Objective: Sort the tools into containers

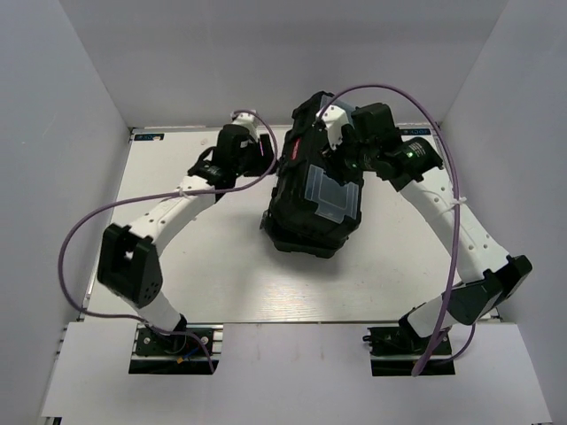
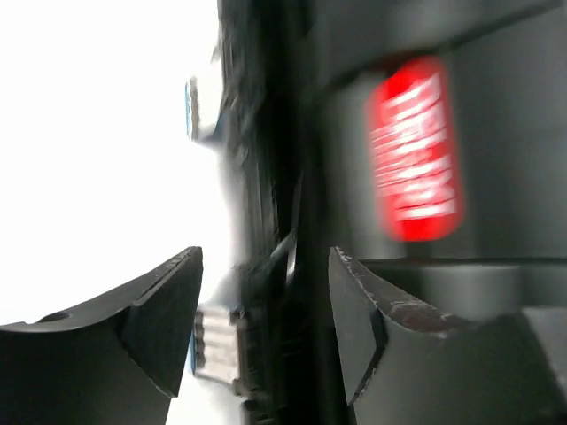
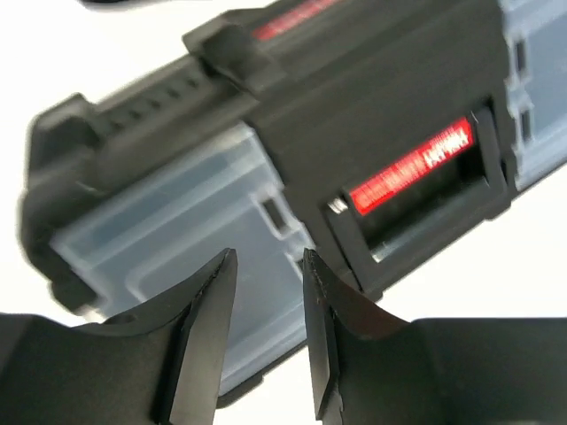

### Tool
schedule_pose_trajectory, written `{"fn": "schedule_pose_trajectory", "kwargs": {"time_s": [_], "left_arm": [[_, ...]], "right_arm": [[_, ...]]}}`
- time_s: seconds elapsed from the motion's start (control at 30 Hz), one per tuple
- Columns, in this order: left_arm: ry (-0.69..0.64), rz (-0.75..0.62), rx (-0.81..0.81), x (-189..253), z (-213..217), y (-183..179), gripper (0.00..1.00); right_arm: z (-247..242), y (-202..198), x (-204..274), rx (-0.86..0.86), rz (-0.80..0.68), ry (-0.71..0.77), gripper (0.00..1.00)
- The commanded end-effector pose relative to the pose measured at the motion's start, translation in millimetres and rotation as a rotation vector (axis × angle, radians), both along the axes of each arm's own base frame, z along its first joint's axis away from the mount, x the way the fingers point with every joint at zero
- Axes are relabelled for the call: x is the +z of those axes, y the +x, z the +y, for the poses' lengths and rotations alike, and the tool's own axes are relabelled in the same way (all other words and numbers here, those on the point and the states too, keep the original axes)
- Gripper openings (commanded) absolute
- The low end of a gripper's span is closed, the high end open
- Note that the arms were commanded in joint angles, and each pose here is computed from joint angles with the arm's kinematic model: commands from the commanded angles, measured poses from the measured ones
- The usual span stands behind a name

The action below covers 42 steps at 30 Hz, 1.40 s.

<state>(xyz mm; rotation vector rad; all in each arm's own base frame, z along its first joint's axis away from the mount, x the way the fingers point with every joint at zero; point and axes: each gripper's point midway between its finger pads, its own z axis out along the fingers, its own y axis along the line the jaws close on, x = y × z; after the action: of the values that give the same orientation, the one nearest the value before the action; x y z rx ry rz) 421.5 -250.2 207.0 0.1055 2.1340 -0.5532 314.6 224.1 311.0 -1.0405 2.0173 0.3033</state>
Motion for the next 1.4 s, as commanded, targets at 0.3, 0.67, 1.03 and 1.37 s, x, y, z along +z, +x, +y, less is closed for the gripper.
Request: {"fn": "schedule_pose_trajectory", "kwargs": {"time_s": [0.3,0.67,1.03,1.37], "left_arm": [[0.010,-0.150,0.193,65,48,-9,0.71],[0.051,-0.061,0.252,0,90,-72,0.66],[0.034,-0.007,0.245,-28,91,-88,0.66],[0.018,0.013,0.238,-37,89,-91,0.67]], "right_arm": [[-49,25,-35,-0.208,0.005,-0.087,0.42],[-13,-125,-69,0.560,0.322,0.108,0.00],[-15,-163,-118,0.709,0.436,0.042,0.00],[-35,-57,-174,0.157,0.131,-0.118,0.00]]}}
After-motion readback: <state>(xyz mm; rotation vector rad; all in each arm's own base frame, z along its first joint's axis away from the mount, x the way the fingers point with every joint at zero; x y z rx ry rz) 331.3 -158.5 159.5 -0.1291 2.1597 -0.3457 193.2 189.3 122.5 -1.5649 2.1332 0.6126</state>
